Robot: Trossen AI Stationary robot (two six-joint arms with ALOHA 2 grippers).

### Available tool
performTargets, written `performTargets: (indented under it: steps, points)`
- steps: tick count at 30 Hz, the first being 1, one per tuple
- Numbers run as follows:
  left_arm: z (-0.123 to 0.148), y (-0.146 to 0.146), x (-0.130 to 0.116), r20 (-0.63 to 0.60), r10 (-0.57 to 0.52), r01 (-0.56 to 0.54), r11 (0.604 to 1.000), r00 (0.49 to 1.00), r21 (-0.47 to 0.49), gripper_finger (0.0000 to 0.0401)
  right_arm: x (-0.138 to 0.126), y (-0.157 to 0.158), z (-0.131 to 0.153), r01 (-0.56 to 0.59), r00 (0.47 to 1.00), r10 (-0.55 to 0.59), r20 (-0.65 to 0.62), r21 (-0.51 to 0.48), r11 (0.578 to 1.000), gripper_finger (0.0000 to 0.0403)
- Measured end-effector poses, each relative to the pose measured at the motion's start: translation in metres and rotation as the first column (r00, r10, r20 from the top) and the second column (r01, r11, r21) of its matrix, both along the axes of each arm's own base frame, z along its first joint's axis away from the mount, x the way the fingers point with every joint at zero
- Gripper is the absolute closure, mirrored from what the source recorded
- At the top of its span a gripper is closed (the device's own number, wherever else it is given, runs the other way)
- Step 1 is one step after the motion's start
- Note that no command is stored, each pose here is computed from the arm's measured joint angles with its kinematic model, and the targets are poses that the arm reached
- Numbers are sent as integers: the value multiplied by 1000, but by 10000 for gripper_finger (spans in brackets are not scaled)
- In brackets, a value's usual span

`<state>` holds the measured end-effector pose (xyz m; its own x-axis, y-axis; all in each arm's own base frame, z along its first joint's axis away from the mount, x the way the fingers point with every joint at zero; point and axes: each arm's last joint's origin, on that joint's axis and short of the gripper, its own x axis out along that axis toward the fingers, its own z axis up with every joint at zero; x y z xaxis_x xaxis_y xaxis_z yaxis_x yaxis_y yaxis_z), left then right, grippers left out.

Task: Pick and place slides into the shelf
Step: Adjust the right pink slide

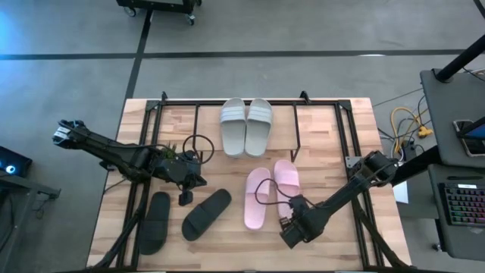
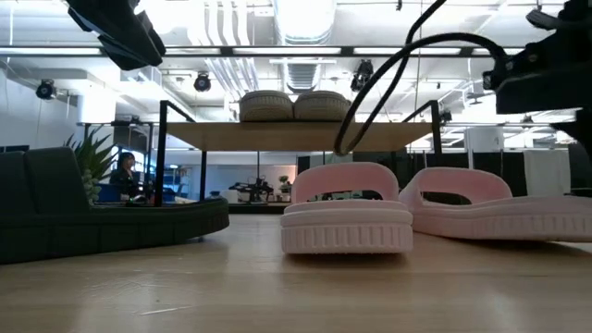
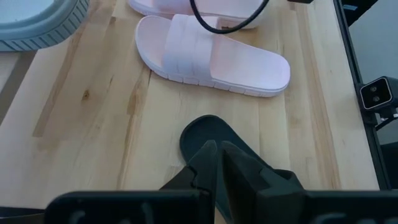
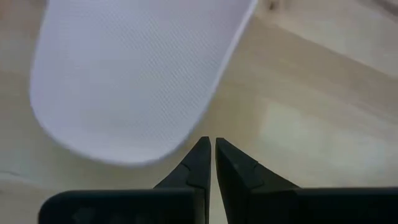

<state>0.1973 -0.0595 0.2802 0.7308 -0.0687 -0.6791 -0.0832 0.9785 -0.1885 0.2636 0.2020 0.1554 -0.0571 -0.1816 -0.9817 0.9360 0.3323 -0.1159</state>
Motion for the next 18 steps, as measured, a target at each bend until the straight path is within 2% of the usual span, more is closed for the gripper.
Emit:
performTargets:
  steps: [4, 10, 13, 18]
  points:
    - [0, 0, 0, 0, 1, -1, 1000, 1000, -1, 393, -1, 8, 3, -6, 1000, 9, -25, 104, 995, 385]
    - [0, 0, 0, -1, 0, 0, 1000, 1000, 0, 393, 12, 24, 8, -88, 979, 49, 198, 194, 977, 385]
    - [0, 0, 0, 1, -6, 6, 1000, 1000, 6, 393, 22, 22, 6, -72, 965, 22, 262, 183, 980, 385]
    - [0, 0, 0, -1, -7, 7, 1000, 1000, 8, 393, 29, 11, -2, -9, 963, -22, 267, 115, 993, 385]
